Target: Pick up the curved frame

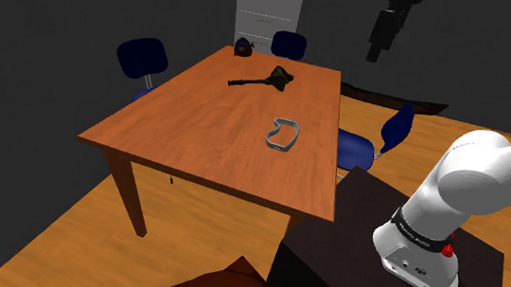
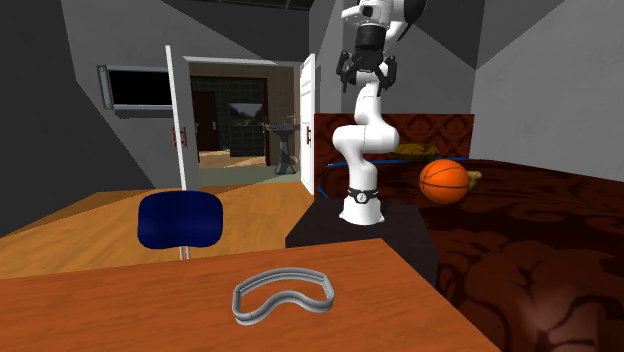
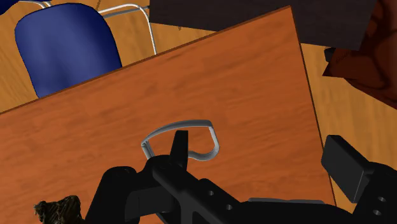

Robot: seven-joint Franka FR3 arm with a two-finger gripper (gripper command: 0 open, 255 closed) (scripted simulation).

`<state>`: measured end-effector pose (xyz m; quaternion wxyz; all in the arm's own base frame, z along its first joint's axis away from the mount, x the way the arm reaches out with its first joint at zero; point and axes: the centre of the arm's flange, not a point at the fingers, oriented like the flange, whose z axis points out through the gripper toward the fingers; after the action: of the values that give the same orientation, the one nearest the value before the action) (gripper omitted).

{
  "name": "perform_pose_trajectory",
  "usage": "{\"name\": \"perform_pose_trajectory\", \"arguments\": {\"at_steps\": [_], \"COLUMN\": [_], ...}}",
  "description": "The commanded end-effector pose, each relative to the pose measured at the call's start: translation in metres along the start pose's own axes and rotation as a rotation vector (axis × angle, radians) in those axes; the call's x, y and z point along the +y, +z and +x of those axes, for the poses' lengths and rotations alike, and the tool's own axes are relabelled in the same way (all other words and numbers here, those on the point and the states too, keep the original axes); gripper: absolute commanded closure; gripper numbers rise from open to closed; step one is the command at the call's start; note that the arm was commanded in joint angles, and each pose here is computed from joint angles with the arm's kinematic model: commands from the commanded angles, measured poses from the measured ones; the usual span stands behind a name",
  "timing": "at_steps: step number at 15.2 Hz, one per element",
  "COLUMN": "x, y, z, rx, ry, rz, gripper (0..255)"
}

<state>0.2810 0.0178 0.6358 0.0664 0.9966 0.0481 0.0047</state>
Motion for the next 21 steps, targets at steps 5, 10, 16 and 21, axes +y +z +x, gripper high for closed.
{"name": "perform_pose_trajectory", "arguments": {"at_steps": [5,10,16,21], "x": [0.006,0.016,0.032,0.048], "y": [0.041,0.093,0.156,0.21], "z": [0.034,0.074,0.121,0.159], "rx": [-0.005,-0.011,-0.019,-0.025], "ry": [0.081,0.182,0.303,0.404], "rz": [0.02,0.046,0.076,0.101], "gripper": [0,0,0,0]}}
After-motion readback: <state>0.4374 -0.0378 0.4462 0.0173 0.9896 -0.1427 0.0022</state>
